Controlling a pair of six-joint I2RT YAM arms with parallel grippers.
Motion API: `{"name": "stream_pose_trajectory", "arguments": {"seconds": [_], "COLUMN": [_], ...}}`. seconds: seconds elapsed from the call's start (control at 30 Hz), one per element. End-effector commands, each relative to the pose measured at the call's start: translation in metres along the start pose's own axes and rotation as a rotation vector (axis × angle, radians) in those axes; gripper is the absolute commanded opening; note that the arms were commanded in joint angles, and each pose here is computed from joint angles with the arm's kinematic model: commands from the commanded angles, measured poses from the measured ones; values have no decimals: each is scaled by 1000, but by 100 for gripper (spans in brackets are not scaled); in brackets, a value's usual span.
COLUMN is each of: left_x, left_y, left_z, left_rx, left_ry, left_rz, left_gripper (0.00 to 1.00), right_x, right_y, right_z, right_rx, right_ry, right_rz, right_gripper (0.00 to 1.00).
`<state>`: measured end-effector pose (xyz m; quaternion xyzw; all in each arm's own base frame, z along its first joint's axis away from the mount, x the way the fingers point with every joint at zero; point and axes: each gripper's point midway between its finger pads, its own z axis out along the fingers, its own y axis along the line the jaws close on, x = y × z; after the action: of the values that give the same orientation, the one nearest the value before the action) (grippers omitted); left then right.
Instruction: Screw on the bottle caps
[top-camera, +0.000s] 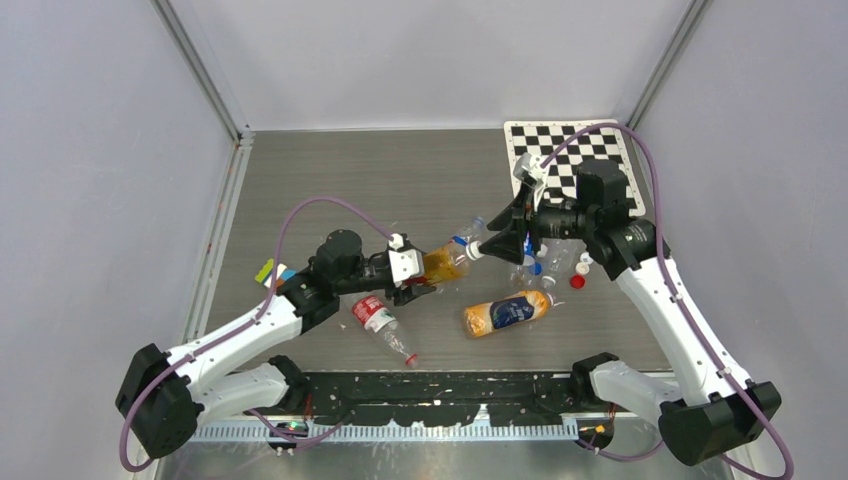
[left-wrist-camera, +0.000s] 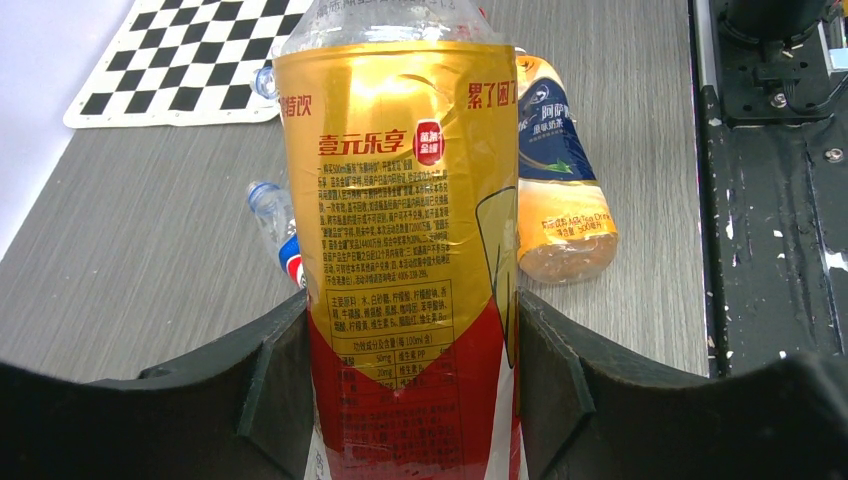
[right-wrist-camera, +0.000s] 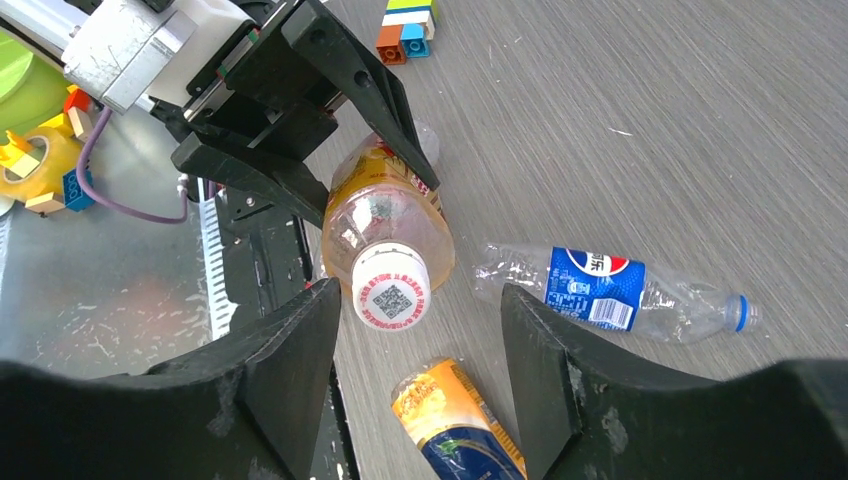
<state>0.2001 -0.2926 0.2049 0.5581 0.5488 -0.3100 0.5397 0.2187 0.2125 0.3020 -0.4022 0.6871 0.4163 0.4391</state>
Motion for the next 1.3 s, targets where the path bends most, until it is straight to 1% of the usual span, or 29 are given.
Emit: {"name": "stream_pose_trajectory", "arguments": {"seconds": [0.0, 0.43, 0.6, 0.8, 0.9, 1.03, 1.17, 1.2, 1.27], "left_x": [-31, -34, -37, -39, -45, -51, -59, -61, -63], "left_y": [10, 9, 8, 9, 13, 21, 35, 40, 47], "left_z": [-1, 0, 0, 1, 2, 4, 2, 1, -2], "left_rx": [-13, -9, -1, -4, -25, -50, -123, -149, -210], "left_ry": [-78, -92, -102, -123, -157, -170, -172, -170, -158], "left_rz": [31, 23, 24, 34, 36, 63, 77, 85, 114], "left_gripper": [0, 0, 0, 0, 0, 0, 0, 0, 0], "right_x": [-17, -6, -3, -5, -6, -11, -12, -12, -13], "right_y": [5, 14, 15, 19, 23, 28, 32, 31, 32], "right_z": [1, 10, 12, 14, 16, 18, 25, 27, 31], "right_rx": [-32, -86, -98, -125, -146, -155, -135, -115, -87], "right_ry": [-34, 14, 24, 28, 31, 25, 33, 37, 38], "right_rz": [-36, 1, 13, 36, 66, 108, 165, 191, 238], "right_gripper": [65, 59, 54, 42, 30, 21, 11, 5, 1]}}
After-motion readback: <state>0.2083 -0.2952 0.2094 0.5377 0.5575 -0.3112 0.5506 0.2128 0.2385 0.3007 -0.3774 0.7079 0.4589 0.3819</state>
